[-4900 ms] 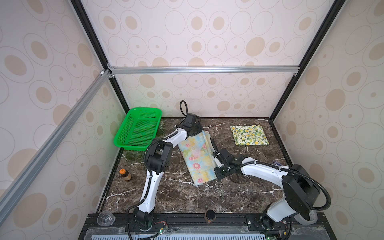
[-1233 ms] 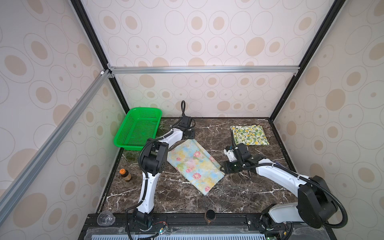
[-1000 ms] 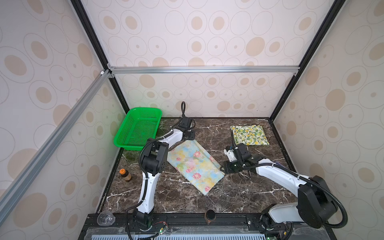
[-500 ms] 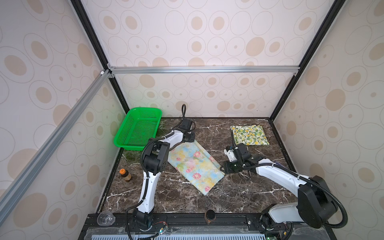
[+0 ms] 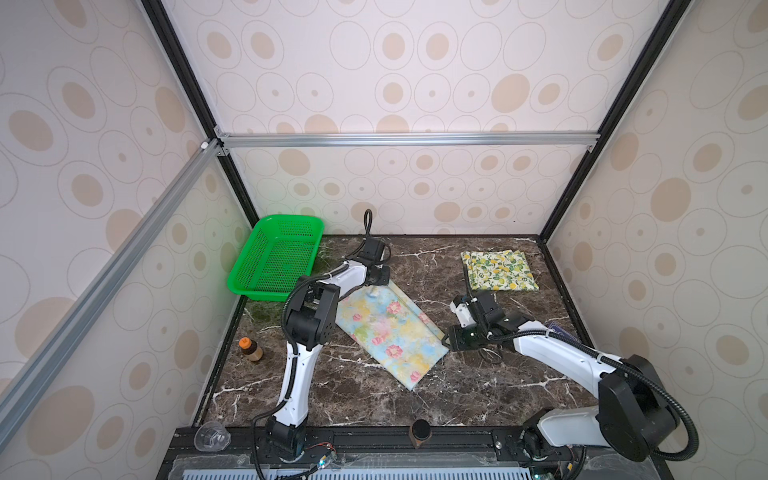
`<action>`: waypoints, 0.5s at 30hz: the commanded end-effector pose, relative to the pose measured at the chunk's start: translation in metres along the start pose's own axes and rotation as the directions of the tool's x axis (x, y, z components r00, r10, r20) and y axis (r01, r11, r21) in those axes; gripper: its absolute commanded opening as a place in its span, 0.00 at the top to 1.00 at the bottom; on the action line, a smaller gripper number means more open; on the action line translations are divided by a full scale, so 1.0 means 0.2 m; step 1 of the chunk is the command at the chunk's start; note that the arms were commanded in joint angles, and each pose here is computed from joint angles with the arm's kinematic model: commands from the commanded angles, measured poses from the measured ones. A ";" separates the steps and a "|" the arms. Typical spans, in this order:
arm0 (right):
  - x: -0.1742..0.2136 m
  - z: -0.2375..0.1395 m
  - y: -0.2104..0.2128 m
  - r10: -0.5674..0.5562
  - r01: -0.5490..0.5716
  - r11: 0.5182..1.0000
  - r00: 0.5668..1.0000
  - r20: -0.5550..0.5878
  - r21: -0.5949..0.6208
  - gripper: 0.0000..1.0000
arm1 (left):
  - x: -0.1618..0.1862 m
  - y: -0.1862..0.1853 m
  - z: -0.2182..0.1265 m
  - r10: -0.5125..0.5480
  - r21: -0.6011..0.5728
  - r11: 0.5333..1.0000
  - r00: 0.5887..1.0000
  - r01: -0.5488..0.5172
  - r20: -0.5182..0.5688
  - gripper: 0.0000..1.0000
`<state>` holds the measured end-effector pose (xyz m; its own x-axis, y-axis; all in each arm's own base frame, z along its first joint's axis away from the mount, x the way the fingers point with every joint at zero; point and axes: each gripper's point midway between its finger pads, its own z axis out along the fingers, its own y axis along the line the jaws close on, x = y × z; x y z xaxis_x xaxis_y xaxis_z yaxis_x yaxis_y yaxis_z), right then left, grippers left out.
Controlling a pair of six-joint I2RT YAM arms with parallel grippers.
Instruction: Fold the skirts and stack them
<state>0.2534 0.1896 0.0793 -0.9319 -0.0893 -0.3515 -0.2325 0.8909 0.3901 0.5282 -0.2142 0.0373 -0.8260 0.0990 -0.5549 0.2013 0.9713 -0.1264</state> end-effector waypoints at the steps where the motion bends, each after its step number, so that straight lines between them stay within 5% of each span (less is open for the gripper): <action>1: 0.04 -0.01 0.02 0.013 -0.013 1.000 1.000 -0.009 -0.023 0.53 | 0.02 -0.01 0.02 0.011 0.004 1.000 1.000 -0.011 -0.013 1.00; 15: 0.06 0.13 0.02 0.004 -0.005 1.000 0.999 -0.046 -0.028 0.55 | -0.01 -0.02 -0.02 0.001 0.019 1.000 1.000 -0.001 0.006 1.00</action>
<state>0.2490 0.1982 0.0601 -0.9421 -0.0988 -0.3203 -0.2305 0.8848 0.4050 0.5278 -0.2151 0.0373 -0.8268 0.0985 -0.5537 0.2038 0.9701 -0.1317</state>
